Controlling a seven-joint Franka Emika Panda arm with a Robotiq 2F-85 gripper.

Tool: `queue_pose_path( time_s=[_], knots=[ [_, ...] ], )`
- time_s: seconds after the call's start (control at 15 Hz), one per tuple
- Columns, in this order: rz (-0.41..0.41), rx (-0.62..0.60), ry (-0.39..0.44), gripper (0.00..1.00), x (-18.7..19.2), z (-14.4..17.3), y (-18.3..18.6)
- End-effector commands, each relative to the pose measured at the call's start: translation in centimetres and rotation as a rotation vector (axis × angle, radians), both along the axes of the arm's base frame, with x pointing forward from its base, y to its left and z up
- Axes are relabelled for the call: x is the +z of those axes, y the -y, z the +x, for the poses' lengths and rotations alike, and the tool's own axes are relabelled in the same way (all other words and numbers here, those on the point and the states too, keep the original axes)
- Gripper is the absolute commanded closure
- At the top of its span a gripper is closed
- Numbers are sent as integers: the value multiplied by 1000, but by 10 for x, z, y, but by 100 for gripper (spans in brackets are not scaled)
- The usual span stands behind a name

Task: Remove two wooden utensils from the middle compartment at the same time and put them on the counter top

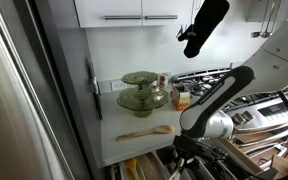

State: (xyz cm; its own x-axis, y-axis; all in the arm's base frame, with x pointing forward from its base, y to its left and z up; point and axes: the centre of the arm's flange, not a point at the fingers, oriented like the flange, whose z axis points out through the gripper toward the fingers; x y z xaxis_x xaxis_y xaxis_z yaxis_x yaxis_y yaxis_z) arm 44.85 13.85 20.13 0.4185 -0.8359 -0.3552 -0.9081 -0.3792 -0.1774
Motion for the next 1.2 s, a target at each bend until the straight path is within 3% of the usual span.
queue_pose_path(
  time_s=[0.0,0.47,0.67,0.73,1.07,1.13],
  knots=[
    [39,-120,17,94,24,-33,8],
    [-34,-178,33,94,76,-70,7],
    [-116,-155,61,94,107,-68,2],
    [-63,-151,45,76,69,-57,3],
    [-95,-153,74,76,86,-63,2],
    [-97,-153,72,94,86,-63,2]
  ],
)
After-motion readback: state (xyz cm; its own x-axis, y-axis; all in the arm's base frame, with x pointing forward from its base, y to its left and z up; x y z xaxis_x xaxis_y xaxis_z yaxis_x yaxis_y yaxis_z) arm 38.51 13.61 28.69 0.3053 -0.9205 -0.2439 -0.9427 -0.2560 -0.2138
